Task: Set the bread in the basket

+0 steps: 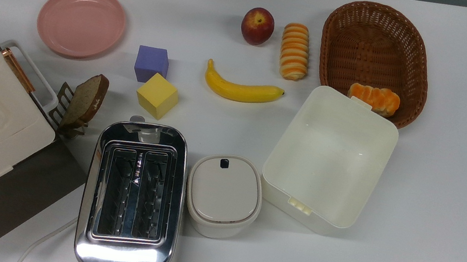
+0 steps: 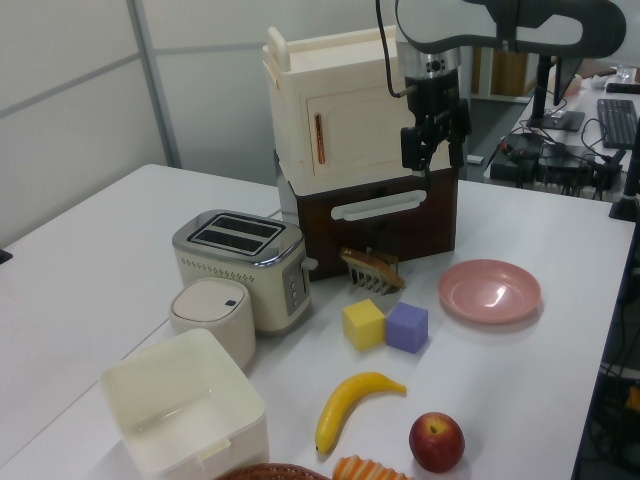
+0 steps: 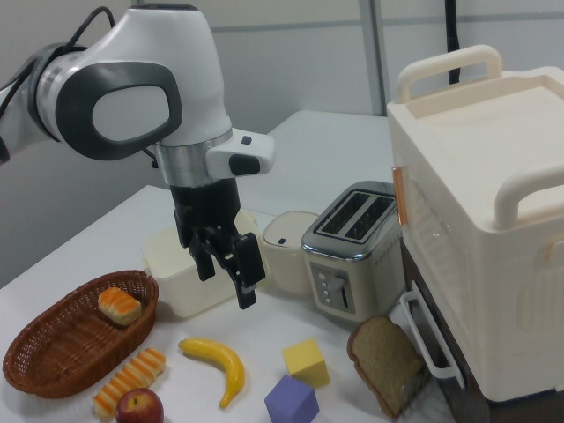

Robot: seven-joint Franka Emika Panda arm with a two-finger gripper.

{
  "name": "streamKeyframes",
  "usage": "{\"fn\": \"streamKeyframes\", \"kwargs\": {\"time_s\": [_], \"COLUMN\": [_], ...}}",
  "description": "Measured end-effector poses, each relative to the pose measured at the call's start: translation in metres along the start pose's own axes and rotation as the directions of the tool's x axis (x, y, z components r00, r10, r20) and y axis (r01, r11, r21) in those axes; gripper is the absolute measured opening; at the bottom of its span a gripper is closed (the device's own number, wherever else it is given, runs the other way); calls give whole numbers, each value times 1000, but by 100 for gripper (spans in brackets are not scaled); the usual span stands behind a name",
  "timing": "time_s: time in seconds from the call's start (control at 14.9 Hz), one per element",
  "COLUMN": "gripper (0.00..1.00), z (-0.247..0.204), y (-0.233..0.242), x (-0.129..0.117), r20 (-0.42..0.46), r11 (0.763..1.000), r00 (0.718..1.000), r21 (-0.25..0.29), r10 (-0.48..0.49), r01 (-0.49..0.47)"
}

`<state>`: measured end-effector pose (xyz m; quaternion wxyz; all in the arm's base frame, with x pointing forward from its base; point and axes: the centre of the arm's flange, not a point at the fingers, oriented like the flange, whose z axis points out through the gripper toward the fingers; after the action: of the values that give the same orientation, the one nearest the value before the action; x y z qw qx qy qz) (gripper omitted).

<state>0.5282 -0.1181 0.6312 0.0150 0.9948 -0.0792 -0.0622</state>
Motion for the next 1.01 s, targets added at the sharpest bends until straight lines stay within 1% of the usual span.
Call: {"fn": "streamKeyframes", "kwargs": {"time_s": [0.27,1.01], "gripper": [100,100], "z": [0,0], "y": [-3,8], "x": [0,-1], "r20": [0,1], "r11": [1000,1000], "r00": [1000,1000], "r21": [-1,0], "r10": [-5,14], "r01": [5,-14]}}
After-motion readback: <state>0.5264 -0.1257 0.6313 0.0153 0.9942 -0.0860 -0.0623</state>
